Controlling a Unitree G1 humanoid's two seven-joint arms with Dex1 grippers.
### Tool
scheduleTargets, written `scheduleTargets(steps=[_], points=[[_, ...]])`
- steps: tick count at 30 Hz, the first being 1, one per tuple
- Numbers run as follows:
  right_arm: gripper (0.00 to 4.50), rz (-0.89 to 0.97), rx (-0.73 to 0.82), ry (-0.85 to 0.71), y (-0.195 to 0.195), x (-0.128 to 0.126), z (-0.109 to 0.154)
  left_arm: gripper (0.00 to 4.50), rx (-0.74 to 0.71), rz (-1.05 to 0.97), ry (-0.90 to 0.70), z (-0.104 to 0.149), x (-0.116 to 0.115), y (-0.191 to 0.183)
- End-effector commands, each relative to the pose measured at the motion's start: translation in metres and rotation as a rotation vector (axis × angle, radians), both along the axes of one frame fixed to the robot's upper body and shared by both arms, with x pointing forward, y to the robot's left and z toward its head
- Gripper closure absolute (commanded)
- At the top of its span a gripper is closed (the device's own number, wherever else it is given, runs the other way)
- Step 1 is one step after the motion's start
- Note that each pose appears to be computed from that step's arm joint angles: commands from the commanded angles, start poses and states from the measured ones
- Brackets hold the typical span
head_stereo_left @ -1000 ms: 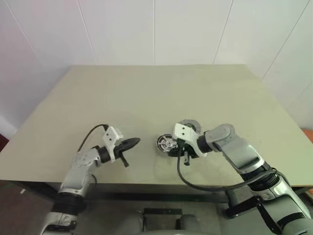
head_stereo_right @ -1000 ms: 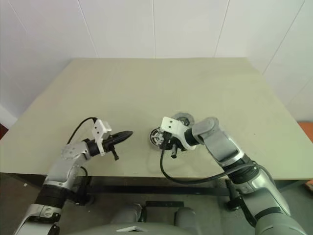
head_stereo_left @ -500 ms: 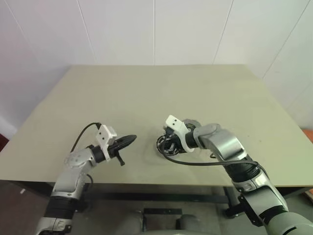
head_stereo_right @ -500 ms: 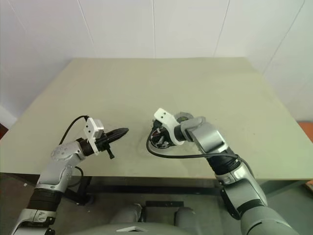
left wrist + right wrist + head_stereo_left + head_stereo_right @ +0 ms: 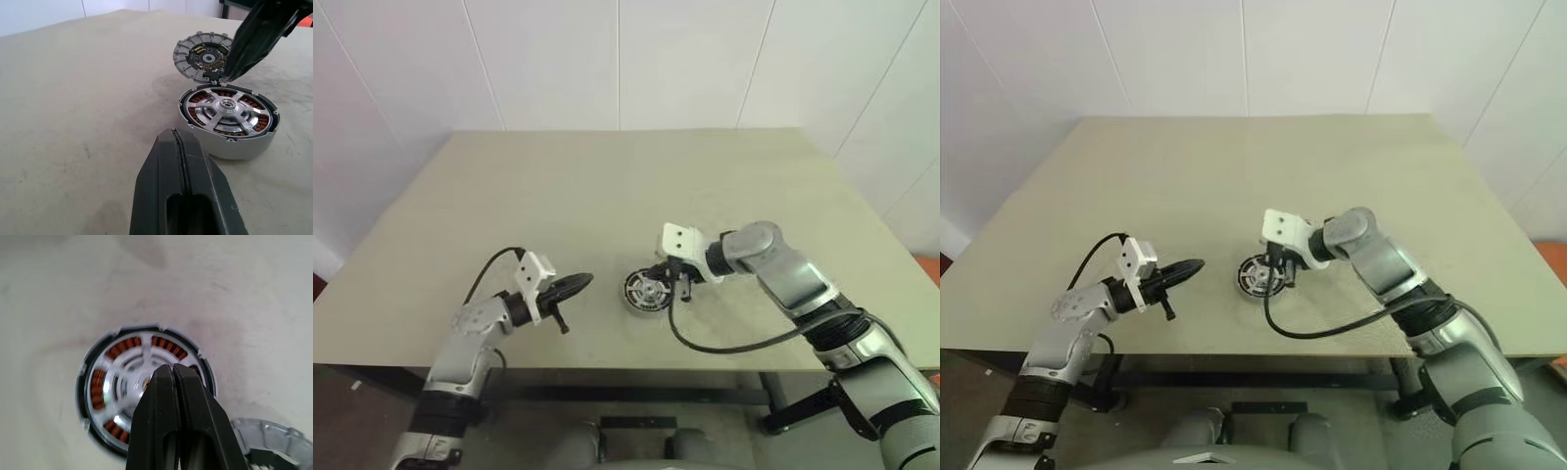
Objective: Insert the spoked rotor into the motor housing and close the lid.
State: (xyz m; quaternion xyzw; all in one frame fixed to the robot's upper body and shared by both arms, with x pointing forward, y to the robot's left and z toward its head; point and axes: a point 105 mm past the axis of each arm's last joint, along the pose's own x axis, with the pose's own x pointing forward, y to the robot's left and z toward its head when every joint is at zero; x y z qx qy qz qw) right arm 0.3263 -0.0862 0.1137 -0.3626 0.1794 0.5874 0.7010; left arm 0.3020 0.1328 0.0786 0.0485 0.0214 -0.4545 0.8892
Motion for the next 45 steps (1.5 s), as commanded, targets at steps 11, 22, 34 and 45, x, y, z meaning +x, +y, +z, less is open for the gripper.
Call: scheduleTargets(steps=[11, 22, 34, 45], points=[[3.55, 0.234, -0.173, -0.034, -0.018, -0.019, 0.012, 4.50, 0.004, -0.019, -0.033, 0.006, 0.003, -0.003], [1.90, 0.203, -0.201, -0.041, -0.018, -0.020, -0.008, 4.50, 0.013, -0.014, -0.016, 0.001, 0.002, -0.002], [2.70, 0.165, -0.238, -0.034, -0.025, -0.018, -0.026, 4.50, 0.016, -0.013, -0.006, 0.000, 0.002, -0.003], [4.49, 0.130, -0.198, -0.038, -0.021, -0.016, -0.021, 4.50, 0.020, -0.009, -0.002, -0.001, 0.003, -0.003]])
